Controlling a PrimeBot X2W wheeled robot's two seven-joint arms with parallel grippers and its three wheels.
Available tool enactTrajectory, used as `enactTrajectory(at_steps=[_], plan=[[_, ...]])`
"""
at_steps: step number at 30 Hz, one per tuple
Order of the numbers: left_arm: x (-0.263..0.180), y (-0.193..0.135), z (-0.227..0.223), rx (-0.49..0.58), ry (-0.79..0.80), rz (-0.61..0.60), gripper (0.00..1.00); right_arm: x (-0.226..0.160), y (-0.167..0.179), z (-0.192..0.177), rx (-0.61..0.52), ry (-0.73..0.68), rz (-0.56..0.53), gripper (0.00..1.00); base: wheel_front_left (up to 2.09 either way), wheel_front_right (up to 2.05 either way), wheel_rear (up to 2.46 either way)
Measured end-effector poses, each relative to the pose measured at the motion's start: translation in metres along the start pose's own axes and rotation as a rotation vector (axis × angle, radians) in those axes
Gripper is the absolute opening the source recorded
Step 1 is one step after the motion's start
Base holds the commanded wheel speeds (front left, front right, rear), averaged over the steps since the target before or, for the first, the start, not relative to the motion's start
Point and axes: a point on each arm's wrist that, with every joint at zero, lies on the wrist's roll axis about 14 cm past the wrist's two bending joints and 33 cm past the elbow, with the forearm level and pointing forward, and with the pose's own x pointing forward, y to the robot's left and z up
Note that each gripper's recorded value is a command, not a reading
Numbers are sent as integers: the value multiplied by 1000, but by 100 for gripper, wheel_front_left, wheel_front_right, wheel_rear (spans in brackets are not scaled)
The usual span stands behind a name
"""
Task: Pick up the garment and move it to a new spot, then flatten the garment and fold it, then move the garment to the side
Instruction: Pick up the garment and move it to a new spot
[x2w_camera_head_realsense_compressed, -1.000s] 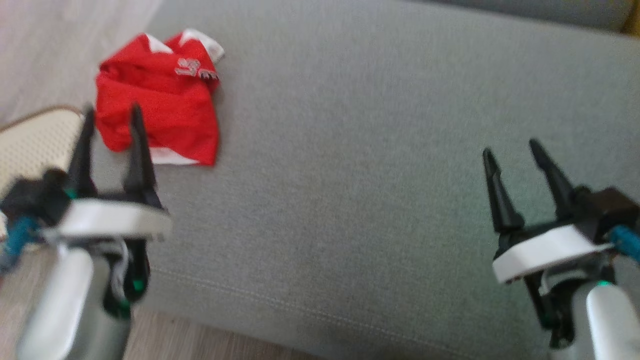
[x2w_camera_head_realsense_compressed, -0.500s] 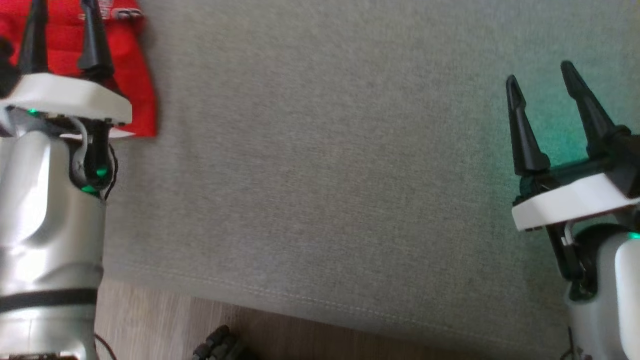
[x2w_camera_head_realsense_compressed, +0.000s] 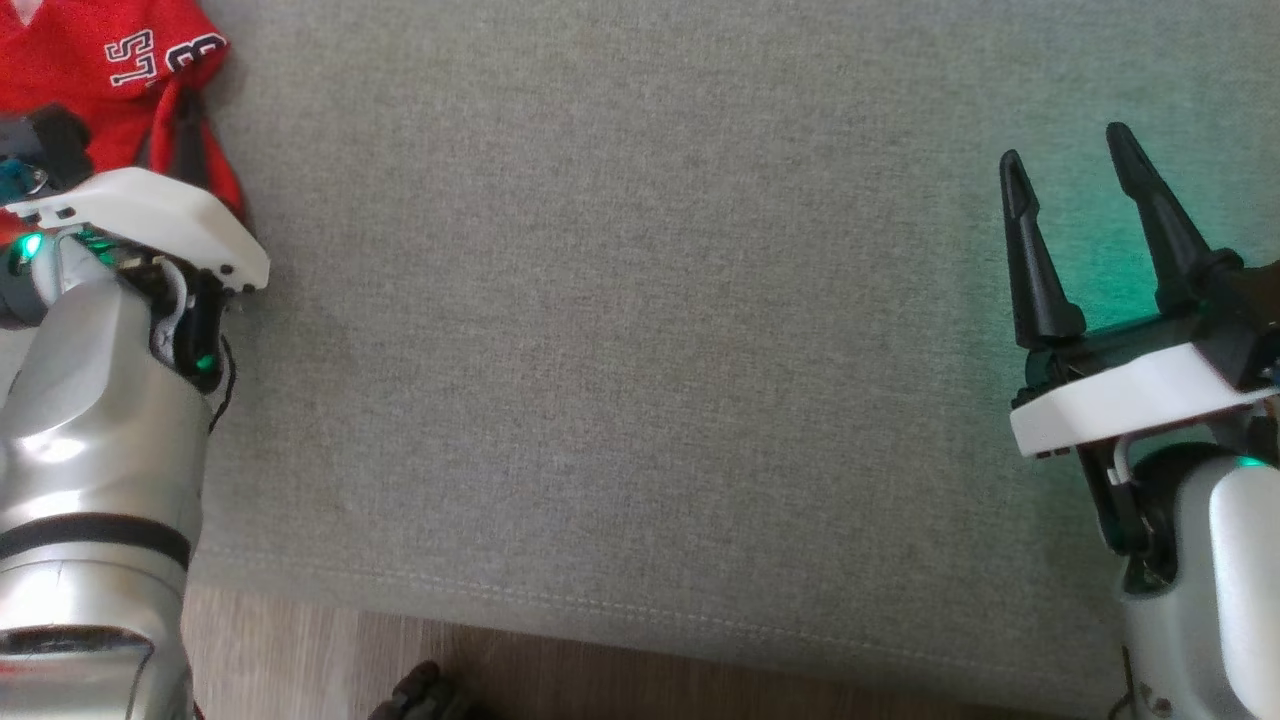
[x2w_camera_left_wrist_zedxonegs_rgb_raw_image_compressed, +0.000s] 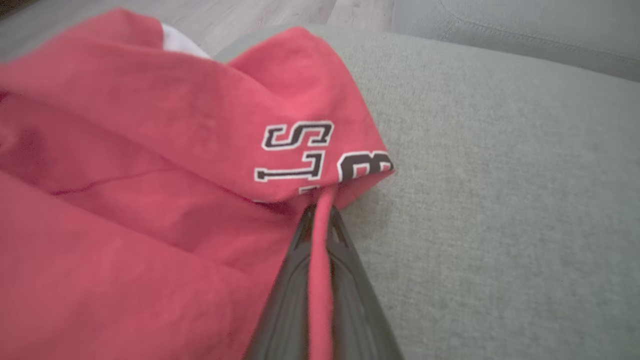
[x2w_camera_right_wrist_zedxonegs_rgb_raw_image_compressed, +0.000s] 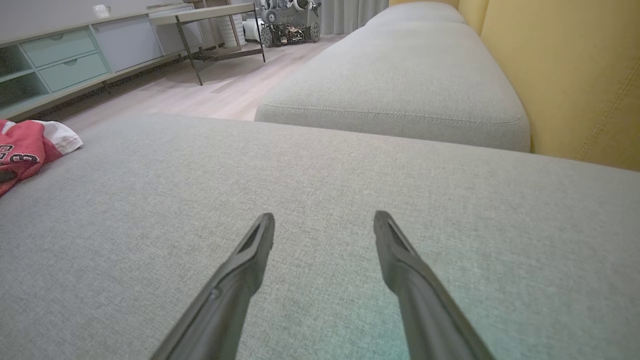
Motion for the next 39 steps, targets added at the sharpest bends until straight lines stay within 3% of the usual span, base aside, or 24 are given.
enactTrajectory(at_steps=[4,9,20,30,39], plan=[[-4,0,18,-4,-46,-8,0,-5,-1,10,-6,-29,-9,100,0,0,0],[-23,0,93,-27,-290,-29,0,-16,0,33,-5,-90,-25,100,0,0,0],[-141,-2,139,8,-596,-52,0,-69,5,69,-10,-170,-69,100,0,0,0],[-206,-20,119,1,-625,-95,0,-114,0,79,11,-208,-127,100,0,0,0],[-211,-93,127,6,-615,-313,0,-143,-20,80,42,-235,-205,100,0,0,0]])
